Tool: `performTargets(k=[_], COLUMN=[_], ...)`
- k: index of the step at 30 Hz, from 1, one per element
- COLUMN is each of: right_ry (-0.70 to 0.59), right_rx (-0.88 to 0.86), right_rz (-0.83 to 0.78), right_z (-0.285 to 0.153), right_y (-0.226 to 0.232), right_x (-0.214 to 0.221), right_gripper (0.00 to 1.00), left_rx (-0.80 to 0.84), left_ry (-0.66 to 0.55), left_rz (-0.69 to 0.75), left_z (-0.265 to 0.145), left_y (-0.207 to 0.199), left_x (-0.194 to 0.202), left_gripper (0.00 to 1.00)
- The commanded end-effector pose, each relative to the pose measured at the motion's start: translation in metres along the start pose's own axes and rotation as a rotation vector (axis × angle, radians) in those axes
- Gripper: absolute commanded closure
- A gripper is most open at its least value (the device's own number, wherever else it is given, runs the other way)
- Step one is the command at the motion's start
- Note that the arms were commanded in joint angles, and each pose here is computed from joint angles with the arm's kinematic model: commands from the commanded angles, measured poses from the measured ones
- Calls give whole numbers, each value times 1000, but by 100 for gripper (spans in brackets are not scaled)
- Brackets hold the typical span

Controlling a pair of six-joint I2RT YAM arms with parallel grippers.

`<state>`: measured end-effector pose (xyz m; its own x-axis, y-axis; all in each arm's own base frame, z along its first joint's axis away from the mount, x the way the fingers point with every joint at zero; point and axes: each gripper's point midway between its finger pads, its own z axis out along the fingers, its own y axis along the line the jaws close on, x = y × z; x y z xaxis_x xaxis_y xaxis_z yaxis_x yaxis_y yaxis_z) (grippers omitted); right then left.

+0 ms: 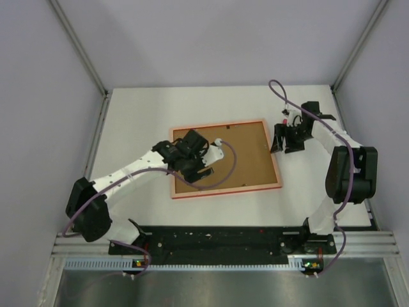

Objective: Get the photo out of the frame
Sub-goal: Place the screwdriver at the center of the board, then turn over the photo frame at the center of the board.

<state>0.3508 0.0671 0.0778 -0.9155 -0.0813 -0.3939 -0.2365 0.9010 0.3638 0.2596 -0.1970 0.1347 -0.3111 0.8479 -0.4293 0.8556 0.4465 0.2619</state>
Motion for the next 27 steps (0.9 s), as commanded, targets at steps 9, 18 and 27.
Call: performTargets(k=[9,18,27], right_ry=[-190,-288,-339], right_rx=[32,-23,-10], right_rz=[-172,-258,-402], right_z=[-45,-85,-115], right_y=[18,49,63], right_x=[-23,-13,9], right_gripper=[27,27,25], left_rx=[42,161,237], left_ry=[7,26,34], left_rz=[270,268,235], left_z=[60,81,89], left_y=[-58,-86,-103], left_x=[-21,-23,-22], left_gripper=[25,28,29])
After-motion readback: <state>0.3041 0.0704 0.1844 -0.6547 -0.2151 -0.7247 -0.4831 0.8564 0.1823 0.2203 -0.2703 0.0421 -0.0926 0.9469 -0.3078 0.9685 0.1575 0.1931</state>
